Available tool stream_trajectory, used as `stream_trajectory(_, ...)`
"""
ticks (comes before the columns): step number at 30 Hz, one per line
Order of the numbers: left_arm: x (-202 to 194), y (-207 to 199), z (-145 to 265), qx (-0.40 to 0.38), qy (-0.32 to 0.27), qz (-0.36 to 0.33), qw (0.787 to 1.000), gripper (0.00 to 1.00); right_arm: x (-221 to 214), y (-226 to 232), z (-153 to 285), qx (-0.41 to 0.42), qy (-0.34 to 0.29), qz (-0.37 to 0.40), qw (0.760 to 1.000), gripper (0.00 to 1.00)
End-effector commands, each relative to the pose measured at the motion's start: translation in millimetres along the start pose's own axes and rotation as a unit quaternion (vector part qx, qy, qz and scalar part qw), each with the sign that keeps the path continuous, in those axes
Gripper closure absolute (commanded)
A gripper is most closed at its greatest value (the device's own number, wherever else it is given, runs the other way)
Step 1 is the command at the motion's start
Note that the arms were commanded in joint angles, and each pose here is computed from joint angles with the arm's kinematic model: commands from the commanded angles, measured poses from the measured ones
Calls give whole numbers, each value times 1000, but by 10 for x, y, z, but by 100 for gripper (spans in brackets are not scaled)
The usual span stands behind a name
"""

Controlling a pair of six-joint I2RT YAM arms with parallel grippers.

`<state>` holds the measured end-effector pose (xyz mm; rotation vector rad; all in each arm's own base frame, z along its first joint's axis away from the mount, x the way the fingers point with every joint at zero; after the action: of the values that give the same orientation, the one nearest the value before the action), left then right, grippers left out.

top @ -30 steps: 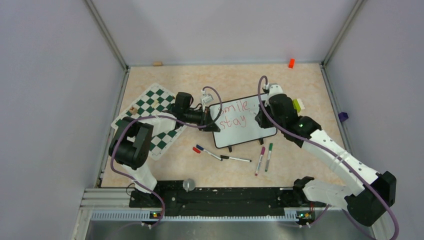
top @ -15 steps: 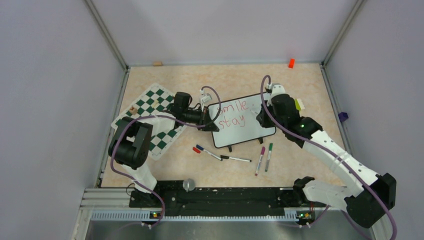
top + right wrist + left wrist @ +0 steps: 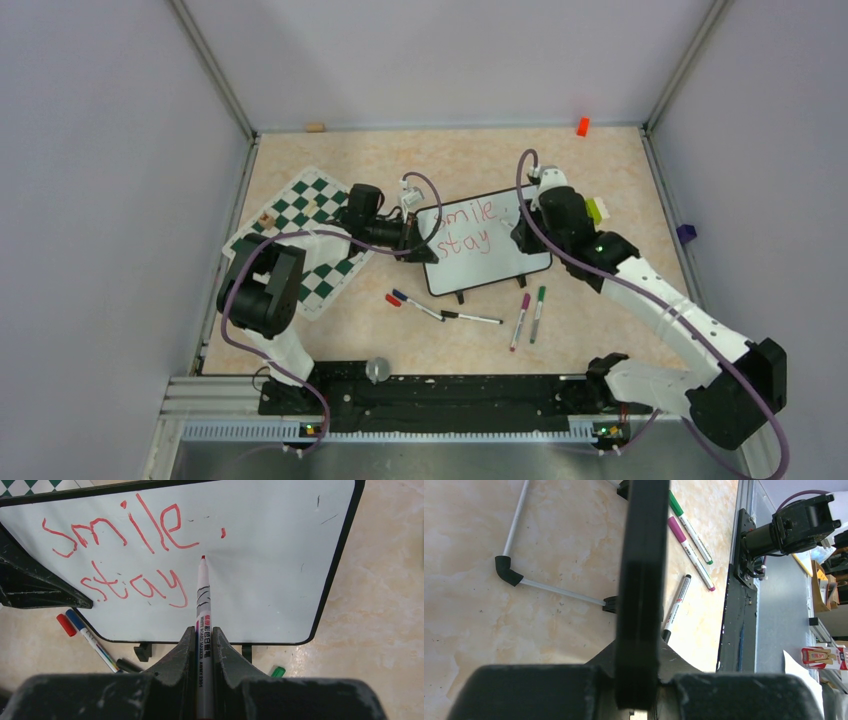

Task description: Write a sentence on the whiteboard

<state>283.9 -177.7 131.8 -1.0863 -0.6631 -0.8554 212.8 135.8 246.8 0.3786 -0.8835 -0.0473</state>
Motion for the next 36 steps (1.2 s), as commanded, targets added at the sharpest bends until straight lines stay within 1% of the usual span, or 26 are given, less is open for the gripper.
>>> stream_trajectory(1,-39,109,72,61,15,25,998,100,152,67,-16,16,-28,-8,999,100)
stream_trajectory(7,-43,111,71,62,16,25,998,100,146,68,-63,13,-27,-8,1000,100)
stream_trajectory(15,-38,109,75,63,15,24,998,100,27,21,-158,0,-4,-10,1000,100)
stream_trajectory(29,-34,111,71,63,15,22,998,100,-264,-111,-93,1,34,-18,999,100)
stream_trajectory(36,-32,108,76,64,16,21,998,100,-227,-83,-39,12,29,-23,999,100)
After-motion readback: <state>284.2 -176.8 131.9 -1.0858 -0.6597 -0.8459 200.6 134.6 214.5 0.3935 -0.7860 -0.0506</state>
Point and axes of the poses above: each gripper's point midway between its finger pads, its own z axis back along the fingers, its own y axis along the line the jaws close on, x = y × z, the point moved 10 cm from there along z, back along the fingers, and after that the axes turned 12 degrees about -z, right-handed, at the moved point
